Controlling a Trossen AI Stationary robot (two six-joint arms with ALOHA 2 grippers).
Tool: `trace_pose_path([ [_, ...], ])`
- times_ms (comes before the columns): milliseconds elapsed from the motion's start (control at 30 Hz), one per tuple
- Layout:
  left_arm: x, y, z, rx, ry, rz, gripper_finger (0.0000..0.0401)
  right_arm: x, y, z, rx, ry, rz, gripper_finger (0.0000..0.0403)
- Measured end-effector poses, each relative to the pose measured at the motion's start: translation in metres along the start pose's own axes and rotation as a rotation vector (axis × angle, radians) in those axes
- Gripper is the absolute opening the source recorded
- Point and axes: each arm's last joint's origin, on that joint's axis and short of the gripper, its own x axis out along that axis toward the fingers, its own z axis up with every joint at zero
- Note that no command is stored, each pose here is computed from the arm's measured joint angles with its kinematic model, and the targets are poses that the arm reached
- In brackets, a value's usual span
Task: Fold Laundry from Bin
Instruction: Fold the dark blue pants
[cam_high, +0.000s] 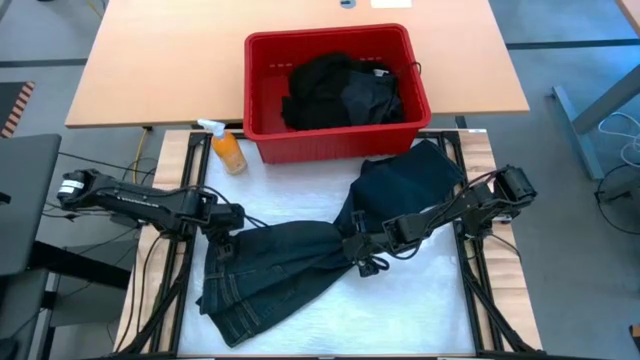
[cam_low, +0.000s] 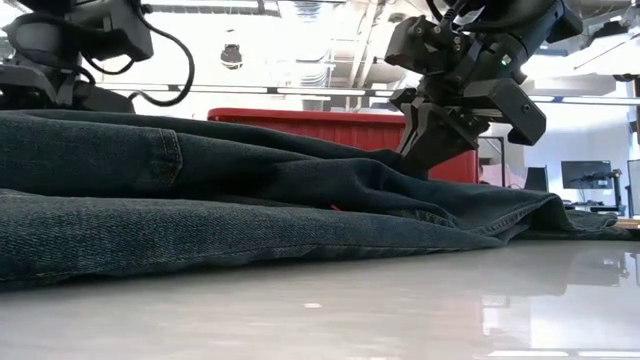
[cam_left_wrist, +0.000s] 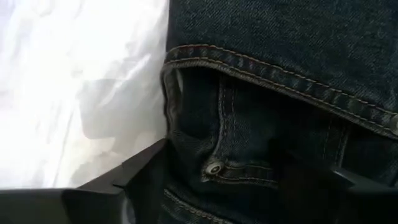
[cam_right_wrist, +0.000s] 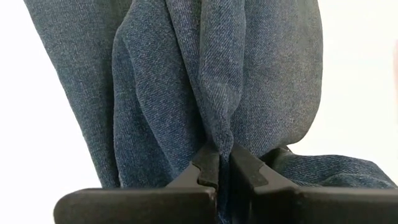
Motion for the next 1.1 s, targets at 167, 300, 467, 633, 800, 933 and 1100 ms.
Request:
trace_pose_path([
  [167, -0.007, -0.004, 0.005, 0.054, -0.024, -0.008, 0.0103, 0.000, 0.000, 0.000, -0.002, 0.004, 0.001, 0.0034],
  [300, -0.015, -0.009, 0.009, 0.082, -0.037, -0.033, 0.0017, 0.000, 0.000, 0.000, -0.020, 0.004, 0.000, 0.0034],
  [467, -0.051, -0.020, 0.017, 0.117, -0.053, -0.049, 0.0007, -0.013, -0.006, 0.002, -0.116, -0.002, -0.109, 0.0032],
  [633, -0.110, -0.030, 0.015, 0.128, -0.145, 0.018, 0.0005, -0.043, -0.025, 0.005, -0.155, 0.005, -0.324, 0.0032],
  [800, -0.154, -0.034, 0.004, 0.102, -0.281, -0.029, 0.0004, -0.069, -0.042, 0.006, -0.140, -0.004, -0.453, 0.0033],
  [933, -0.165, -0.032, -0.006, 0.069, -0.337, -0.065, 0.0004, -0.077, -0.055, 0.007, -0.093, -0.038, -0.479, 0.0031],
  [1100, -0.151, -0.026, -0.011, 0.000, -0.335, -0.015, 0.0032, -0.066, -0.059, 0.004, -0.075, -0.027, -0.382, 0.0033],
])
